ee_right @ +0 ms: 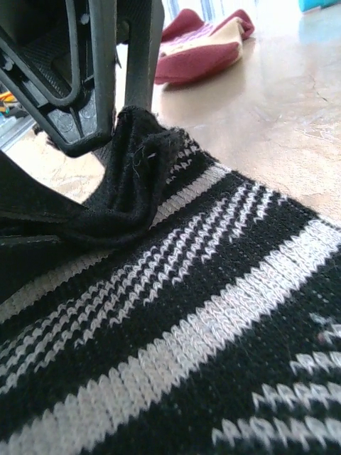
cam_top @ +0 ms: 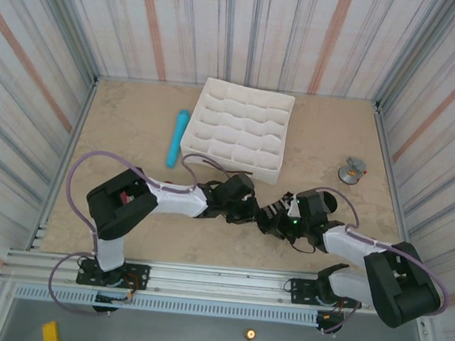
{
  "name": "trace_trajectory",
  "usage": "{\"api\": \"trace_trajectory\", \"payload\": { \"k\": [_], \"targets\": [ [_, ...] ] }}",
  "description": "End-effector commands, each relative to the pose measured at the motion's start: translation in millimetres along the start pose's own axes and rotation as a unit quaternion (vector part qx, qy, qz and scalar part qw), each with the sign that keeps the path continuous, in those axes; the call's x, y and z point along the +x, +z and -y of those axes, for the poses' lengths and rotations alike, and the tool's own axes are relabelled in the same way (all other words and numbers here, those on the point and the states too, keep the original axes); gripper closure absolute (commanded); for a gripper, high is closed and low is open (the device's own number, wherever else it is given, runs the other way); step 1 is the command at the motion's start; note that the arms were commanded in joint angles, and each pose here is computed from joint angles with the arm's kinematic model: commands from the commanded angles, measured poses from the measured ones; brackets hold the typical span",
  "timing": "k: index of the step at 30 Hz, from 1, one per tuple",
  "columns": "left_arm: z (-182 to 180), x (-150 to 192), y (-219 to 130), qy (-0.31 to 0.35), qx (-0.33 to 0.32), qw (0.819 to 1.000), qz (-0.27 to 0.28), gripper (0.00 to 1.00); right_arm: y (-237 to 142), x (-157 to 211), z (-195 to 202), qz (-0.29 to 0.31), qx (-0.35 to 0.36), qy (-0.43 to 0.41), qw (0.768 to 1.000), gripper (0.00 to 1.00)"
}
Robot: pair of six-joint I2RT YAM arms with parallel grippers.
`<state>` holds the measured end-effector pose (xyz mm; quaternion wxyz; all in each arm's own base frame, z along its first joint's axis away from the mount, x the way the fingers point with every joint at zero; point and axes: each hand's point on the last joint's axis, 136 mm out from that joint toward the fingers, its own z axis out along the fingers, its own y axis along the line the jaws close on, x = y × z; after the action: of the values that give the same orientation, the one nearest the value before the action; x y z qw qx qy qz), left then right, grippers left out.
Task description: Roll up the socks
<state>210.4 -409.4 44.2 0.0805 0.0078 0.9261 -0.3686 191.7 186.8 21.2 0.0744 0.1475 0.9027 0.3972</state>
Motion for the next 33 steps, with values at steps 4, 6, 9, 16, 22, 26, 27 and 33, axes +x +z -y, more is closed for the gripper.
{"api": "trace_trajectory", "payload": {
  "k": [4,6,9,16,22,26,27,33],
  "targets": [
    [-20.6,1.6,7.0,-0.008,-0.053,0.999,-0.006,0.72,0.8,3.5,19.8,-0.016,0.033,0.047,0.998,1.00],
    [-23.2,3.1,6.7,-0.012,-0.060,0.998,-0.009,0.72,0.4,1.5,20.5,-0.017,0.032,0.050,0.998,1.00],
    [-28.9,4.2,3.2,-0.018,-0.076,0.997,-0.010,0.72,0.8,0.2,20.4,-0.020,0.028,0.053,0.998,1.00],
    [-40.0,7.0,16.4,-0.041,-0.100,0.994,-0.032,0.71,3.0,-1.6,16.8,-0.026,0.022,0.048,0.998,1.00],
    [-50.2,6.0,21.7,-0.060,-0.122,0.990,-0.038,0.78,4.5,-2.2,15.8,-0.028,0.016,0.048,0.998,1.00],
    [-51.5,5.8,22.3,-0.065,-0.132,0.988,-0.043,0.93,2.9,-4.2,13.5,-0.023,0.013,0.042,0.999,1.00],
    [-52.1,5.2,22.1,-0.065,-0.133,0.988,-0.043,0.97,2.3,-4.9,12.0,-0.023,0.010,0.040,0.999,0.96],
    [-50.4,-0.2,12.1,-0.064,-0.140,0.987,-0.038,1.00,-13.9,-13.4,-17.5,-0.014,-0.007,-0.032,0.999,0.66]
  ]
}}
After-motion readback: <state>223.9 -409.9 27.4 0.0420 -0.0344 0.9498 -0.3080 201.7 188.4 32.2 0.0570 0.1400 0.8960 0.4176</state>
